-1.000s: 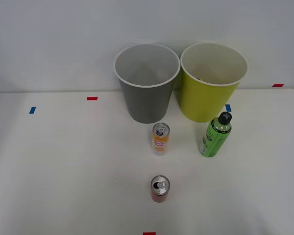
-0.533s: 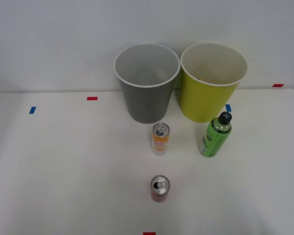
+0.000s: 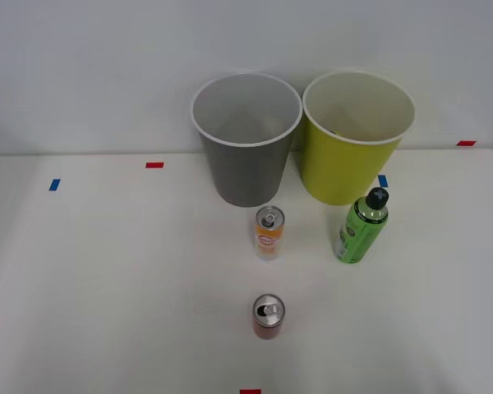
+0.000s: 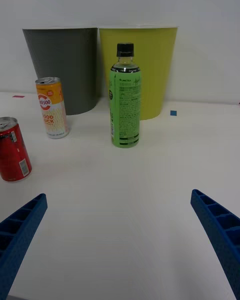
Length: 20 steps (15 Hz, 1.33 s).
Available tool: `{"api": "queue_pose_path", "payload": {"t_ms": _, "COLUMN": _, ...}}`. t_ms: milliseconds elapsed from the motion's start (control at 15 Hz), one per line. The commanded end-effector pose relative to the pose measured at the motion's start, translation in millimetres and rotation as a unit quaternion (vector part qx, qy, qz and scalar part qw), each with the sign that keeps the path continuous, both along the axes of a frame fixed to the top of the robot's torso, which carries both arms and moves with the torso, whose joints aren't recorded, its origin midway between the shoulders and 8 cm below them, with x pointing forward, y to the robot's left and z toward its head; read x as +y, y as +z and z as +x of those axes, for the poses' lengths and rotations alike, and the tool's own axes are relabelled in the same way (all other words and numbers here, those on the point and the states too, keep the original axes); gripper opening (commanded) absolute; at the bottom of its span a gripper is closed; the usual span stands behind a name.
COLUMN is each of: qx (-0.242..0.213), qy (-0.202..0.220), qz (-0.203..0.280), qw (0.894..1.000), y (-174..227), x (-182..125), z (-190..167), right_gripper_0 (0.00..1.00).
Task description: Put cans in the gray bin, plastic bottles in the light green bin
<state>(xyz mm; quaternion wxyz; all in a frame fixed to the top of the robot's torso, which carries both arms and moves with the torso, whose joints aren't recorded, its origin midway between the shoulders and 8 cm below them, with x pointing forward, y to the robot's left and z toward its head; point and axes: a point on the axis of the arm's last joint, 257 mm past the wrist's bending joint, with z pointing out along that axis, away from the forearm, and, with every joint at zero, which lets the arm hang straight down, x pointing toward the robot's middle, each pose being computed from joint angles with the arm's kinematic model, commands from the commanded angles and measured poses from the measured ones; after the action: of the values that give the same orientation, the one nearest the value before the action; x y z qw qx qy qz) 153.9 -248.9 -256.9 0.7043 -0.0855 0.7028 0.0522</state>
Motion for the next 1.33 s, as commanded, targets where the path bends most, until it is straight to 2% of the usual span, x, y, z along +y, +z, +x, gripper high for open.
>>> {"api": "queue_pose_path", "payload": {"t_ms": 67, "qx": 0.000, "qy": 0.000, "qz": 0.000, "qw": 1.000, "y": 0.0, "x": 0.0, "z": 0.0, "right_gripper_0": 1.00}}
{"api": "queue_pose_path", "payload": {"t_ms": 1333, "qx": 0.000, "qy": 0.000, "qz": 0.000, "qw": 1.000, "y": 0.0, "x": 0.0, "z": 0.0, "right_gripper_0": 1.00}}
